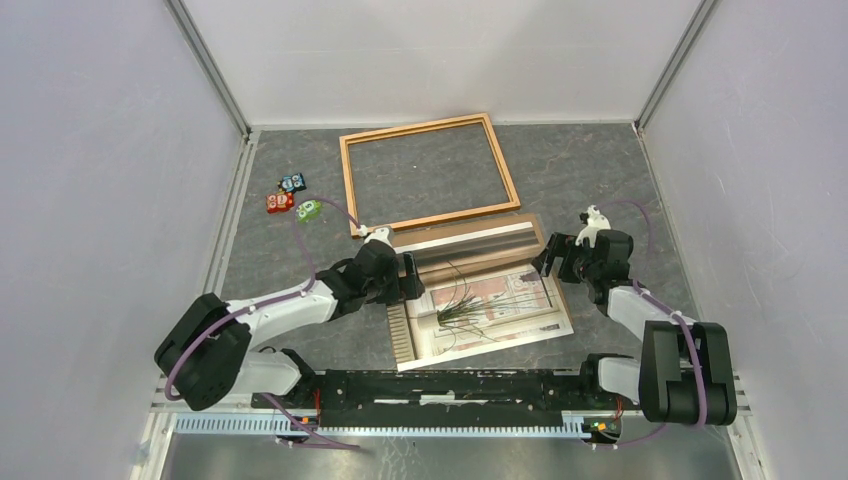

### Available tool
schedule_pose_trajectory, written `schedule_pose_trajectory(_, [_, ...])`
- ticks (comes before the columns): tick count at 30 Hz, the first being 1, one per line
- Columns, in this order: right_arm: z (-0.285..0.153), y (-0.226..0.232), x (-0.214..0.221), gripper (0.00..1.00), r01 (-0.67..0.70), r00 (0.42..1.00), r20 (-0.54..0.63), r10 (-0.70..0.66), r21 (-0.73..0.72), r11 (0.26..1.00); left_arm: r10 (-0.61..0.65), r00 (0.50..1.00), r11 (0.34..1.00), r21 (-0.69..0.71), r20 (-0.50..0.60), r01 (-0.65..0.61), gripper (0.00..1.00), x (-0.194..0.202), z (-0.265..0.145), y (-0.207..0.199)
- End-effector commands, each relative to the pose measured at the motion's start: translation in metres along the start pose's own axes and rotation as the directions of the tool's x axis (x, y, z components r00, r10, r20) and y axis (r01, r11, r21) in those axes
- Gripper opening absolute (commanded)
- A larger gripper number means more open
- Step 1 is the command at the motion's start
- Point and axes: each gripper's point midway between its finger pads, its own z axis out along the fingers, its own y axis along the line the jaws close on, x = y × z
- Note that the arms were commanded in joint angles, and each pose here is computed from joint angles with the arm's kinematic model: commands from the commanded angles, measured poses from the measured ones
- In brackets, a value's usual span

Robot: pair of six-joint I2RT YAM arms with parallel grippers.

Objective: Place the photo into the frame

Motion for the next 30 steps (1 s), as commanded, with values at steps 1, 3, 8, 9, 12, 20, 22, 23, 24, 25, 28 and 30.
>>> schedule_pose_trajectory(1, [0.003, 0.009, -0.006, 0.95, 0.006, 1.000, 0.025, -0.005, -0.068, 0.998, -0.024, 0.999, 0.999, -0.029, 0.022, 0.024, 1.00, -0.002, 0.007, 0.004])
schedule_pose_trajectory(3, [0.003, 0.013, -0.005, 0.94, 0.000, 1.000, 0.024, 0.002, -0.095, 0.995, -0.025, 1.000, 0.999, -0.034, 0.013, 0.025, 1.00, 0.000, 0.009, 0.005])
schedule_pose_trajectory(8, [-0.003, 0.033, -0.012, 0.92, -0.013, 0.999, 0.037, 0.021, -0.189, 0.982, -0.025, 1.000, 0.999, -0.035, 0.018, 0.026, 1.00, 0.000, 0.009, 0.005])
schedule_pose_trajectory(9, [-0.005, 0.036, -0.014, 0.92, -0.017, 0.999, 0.043, 0.026, -0.204, 0.979, -0.027, 0.999, 0.999, -0.035, 0.021, 0.028, 1.00, -0.001, 0.009, 0.006])
schedule_pose_trajectory(12, [-0.012, 0.046, -0.020, 0.91, -0.026, 0.997, 0.061, 0.042, -0.245, 0.969, -0.028, 0.999, 0.999, -0.036, 0.024, 0.029, 1.00, -0.001, 0.008, 0.006])
schedule_pose_trajectory(20, [-0.026, 0.067, -0.024, 0.90, -0.052, 0.996, 0.055, 0.075, -0.333, 0.941, -0.027, 0.996, 0.998, -0.062, 0.087, 0.033, 1.00, -0.013, -0.008, 0.012])
schedule_pose_trajectory(22, [-0.028, 0.071, -0.021, 0.90, -0.060, 0.996, 0.047, 0.082, -0.359, 0.931, -0.015, 0.994, 0.995, -0.094, 0.107, 0.025, 1.00, -0.018, -0.017, 0.018])
schedule_pose_trajectory(23, [-0.028, 0.073, -0.019, 0.89, -0.064, 0.996, 0.039, 0.085, -0.376, 0.924, -0.005, 0.993, 0.994, -0.111, 0.115, 0.017, 1.00, -0.020, -0.022, 0.022])
schedule_pose_trajectory(24, [-0.029, 0.076, -0.018, 0.89, -0.067, 0.996, 0.029, 0.086, -0.394, 0.917, 0.003, 0.992, 0.992, -0.129, 0.125, 0.013, 1.00, -0.022, -0.026, 0.026])
schedule_pose_trajectory(25, [-0.029, 0.078, -0.015, 0.89, -0.073, 0.996, 0.017, 0.088, -0.408, 0.910, 0.010, 0.991, 0.990, -0.138, 0.137, 0.009, 1.00, -0.024, -0.031, 0.029])
schedule_pose_trajectory(28, [-0.030, 0.084, -0.006, 0.86, -0.111, 0.993, -0.011, 0.119, -0.454, 0.884, 0.005, 0.989, 0.990, -0.141, 0.151, 0.017, 1.00, -0.023, -0.034, 0.033])
schedule_pose_trajectory(30, [-0.032, 0.091, -0.001, 0.83, -0.144, 0.988, -0.029, 0.150, -0.497, 0.856, -0.004, 0.990, 0.989, -0.147, 0.141, 0.025, 1.00, -0.020, -0.033, 0.034])
